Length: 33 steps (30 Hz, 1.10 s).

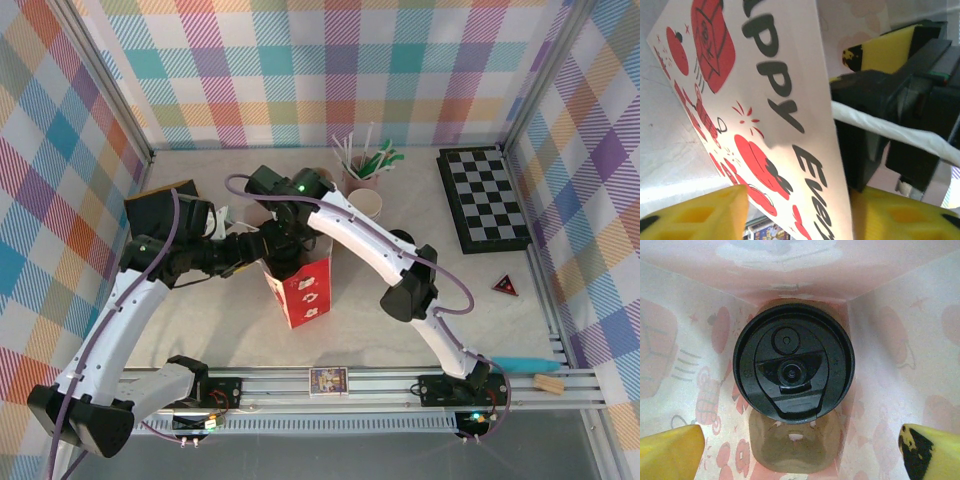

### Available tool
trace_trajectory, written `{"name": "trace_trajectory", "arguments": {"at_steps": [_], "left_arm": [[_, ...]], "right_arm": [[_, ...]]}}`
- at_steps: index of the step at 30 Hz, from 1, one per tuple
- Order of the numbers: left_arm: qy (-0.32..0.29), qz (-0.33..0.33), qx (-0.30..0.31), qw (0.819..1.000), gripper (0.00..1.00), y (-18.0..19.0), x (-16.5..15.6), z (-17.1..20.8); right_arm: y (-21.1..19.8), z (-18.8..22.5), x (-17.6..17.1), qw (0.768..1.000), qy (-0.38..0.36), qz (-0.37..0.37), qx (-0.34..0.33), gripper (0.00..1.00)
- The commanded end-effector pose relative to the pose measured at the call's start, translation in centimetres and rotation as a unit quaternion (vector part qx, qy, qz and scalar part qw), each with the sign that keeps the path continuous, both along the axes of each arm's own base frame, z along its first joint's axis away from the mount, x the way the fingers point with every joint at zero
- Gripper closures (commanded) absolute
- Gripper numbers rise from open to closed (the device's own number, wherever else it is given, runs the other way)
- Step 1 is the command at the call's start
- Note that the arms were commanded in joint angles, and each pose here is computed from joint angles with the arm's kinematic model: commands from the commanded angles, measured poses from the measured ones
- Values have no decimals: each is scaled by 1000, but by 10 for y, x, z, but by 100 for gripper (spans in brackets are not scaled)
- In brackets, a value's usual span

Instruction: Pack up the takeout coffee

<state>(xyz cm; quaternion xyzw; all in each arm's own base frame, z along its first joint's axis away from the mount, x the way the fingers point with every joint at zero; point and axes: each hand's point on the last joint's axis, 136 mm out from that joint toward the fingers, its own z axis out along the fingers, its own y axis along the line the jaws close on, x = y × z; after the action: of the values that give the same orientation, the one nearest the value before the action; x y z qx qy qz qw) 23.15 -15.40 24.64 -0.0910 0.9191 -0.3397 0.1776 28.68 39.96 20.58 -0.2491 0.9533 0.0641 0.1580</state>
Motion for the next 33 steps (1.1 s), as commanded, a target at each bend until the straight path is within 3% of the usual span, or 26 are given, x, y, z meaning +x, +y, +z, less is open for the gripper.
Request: {"name": "trace_trajectory", "arguments": {"at_steps": [1,2,4,6,9,33], "left_arm": [[10,12,18,1000,34,3,5,-2],[8,12,18,1000,27,3,5,0],[5,12,17,1000,23,3,7,3],[3,11,16,1000,8,2,7,5],[-1,11,15,1000,0,3,7,9],[-31,18,30,999,0,12,5,33]], "right_arm": [[6,54,-18,997,-13,17,72,0],[6,54,-18,997,-13,16,72,1],[5,53,-17,997,-12,13,71,0],[4,54,-16,997,-12,10,73,0],[3,56,-15,997,-13,8,75,1],[-13,91,-16,994,-48,-1,95,1]]}}
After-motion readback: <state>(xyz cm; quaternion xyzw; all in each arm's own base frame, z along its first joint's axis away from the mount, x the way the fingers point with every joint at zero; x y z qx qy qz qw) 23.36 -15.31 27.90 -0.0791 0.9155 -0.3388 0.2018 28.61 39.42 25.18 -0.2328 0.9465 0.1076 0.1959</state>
